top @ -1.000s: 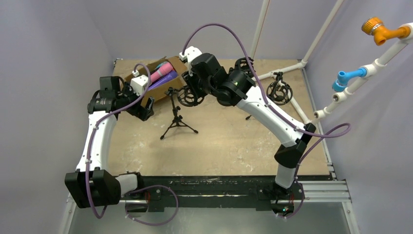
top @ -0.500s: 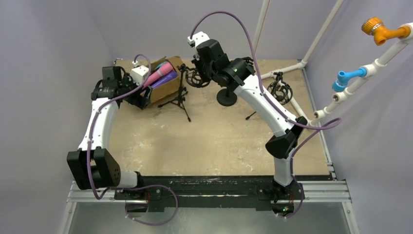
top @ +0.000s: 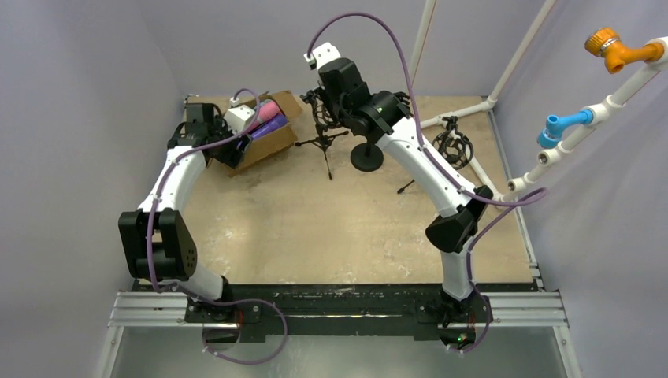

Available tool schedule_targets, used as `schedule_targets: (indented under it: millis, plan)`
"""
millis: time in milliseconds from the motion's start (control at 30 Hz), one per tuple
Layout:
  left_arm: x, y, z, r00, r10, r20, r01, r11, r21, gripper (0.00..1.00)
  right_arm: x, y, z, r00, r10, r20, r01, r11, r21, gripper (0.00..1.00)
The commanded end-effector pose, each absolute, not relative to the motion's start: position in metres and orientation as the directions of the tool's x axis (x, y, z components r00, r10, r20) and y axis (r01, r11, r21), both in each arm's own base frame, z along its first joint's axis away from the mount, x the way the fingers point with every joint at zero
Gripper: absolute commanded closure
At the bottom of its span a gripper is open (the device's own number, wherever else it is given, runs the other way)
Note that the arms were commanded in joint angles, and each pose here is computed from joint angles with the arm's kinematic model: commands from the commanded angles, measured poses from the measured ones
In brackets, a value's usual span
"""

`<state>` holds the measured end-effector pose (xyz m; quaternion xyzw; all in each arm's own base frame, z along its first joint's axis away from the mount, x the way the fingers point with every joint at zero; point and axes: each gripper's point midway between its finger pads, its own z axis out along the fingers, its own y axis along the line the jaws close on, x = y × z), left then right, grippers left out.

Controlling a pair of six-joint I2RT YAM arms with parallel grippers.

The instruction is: Attach the microphones to the stand

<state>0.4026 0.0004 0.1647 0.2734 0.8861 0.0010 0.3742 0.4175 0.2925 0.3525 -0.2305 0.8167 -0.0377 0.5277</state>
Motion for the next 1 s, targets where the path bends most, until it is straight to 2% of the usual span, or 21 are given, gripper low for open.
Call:
schedule_targets:
  millis: [0, 67, 200, 300, 367, 433, 467, 567, 700, 967]
  plan:
    - [0.426, 0.011, 0.165, -0.550, 0.518, -0.655, 0.443, 0.846, 0.297, 0.40, 0.430, 0.307, 0.379, -0.258, -0.340, -0.904, -0.310, 0.916, -0.256, 0.95]
    - [0.429, 0.015, 0.161, -0.559, 0.521, -0.645, 0.429, 0.847, 0.313, 0.44, 0.434, 0.310, 0.373, -0.272, -0.328, -0.905, -0.319, 0.918, -0.237, 0.92]
    - [0.429, 0.017, 0.152, -0.578, 0.529, -0.622, 0.437, 0.844, 0.311, 0.53, 0.440, 0.307, 0.370, -0.296, -0.289, -0.910, -0.326, 0.927, -0.188, 0.80]
    - [0.423, 0.014, 0.145, -0.590, 0.535, -0.604, 0.463, 0.838, 0.289, 0.66, 0.443, 0.306, 0.370, -0.313, -0.250, -0.916, -0.318, 0.937, -0.147, 0.62]
    - [0.417, 0.013, 0.140, -0.605, 0.540, -0.586, 0.480, 0.834, 0.272, 0.81, 0.445, 0.305, 0.367, -0.325, -0.241, -0.914, -0.320, 0.938, -0.133, 0.54]
    - [0.408, 0.011, 0.139, -0.621, 0.538, -0.569, 0.494, 0.833, 0.249, 0.96, 0.445, 0.304, 0.364, -0.338, -0.237, -0.911, -0.323, 0.938, -0.124, 0.42]
    - [0.402, 0.009, 0.140, -0.628, 0.534, -0.566, 0.501, 0.834, 0.233, 1.00, 0.445, 0.303, 0.362, -0.345, -0.239, -0.908, -0.322, 0.938, -0.124, 0.39]
    - [0.379, 0.007, 0.145, -0.633, 0.524, -0.570, 0.516, 0.834, 0.195, 1.00, 0.444, 0.300, 0.364, -0.348, -0.228, -0.909, -0.318, 0.941, -0.115, 0.35]
    - [0.349, 0.008, 0.154, -0.641, 0.528, -0.558, 0.527, 0.831, 0.181, 1.00, 0.439, 0.299, 0.380, -0.324, -0.189, -0.927, -0.314, 0.946, -0.084, 0.24]
    - [0.292, 0.018, 0.152, -0.645, 0.581, -0.496, 0.560, 0.801, 0.212, 1.00, 0.436, 0.298, 0.395, -0.302, -0.167, -0.939, -0.322, 0.945, -0.064, 0.18]
